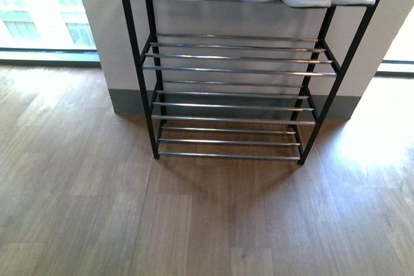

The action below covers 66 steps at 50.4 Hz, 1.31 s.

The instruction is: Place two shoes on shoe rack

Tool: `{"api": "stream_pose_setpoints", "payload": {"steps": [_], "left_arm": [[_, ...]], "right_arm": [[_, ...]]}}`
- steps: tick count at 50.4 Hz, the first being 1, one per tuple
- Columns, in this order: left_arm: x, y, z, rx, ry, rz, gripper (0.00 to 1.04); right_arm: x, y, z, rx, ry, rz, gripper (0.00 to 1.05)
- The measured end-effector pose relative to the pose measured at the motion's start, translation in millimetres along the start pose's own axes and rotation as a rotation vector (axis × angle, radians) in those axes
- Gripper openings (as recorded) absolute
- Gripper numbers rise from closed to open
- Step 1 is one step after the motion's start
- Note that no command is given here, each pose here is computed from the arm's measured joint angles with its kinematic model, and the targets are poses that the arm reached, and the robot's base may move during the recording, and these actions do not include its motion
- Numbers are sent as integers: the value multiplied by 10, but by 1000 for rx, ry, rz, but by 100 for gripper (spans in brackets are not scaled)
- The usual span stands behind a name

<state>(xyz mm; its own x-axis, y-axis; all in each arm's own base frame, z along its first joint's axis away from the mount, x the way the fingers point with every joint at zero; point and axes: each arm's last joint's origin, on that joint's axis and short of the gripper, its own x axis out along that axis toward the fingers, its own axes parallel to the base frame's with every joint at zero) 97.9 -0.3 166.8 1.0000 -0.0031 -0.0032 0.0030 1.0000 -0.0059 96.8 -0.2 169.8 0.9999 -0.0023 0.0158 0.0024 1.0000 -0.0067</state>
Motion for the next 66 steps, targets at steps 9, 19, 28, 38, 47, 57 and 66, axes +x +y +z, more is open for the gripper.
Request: {"api": "stream_pose_setpoints", "payload": {"steps": [9,19,28,38,47,57,66], "left_arm": [[0,0,0,0,0,0,95],[0,0,0,1,0,0,95],[0,0,0,1,0,0,95],[0,0,0,1,0,0,95],[0,0,0,1,0,0,95],[0,0,0,1,0,0,95],[0,0,0,1,0,0,95]], "right_arm": [[0,0,0,0,0,0,96],[0,0,0,3,0,0,96],[0,0,0,3,0,0,96],[0,0,0,3,0,0,96],[0,0,0,3,0,0,96],[0,0,0,3,0,0,96],[0,0,0,3,0,0,96]]}}
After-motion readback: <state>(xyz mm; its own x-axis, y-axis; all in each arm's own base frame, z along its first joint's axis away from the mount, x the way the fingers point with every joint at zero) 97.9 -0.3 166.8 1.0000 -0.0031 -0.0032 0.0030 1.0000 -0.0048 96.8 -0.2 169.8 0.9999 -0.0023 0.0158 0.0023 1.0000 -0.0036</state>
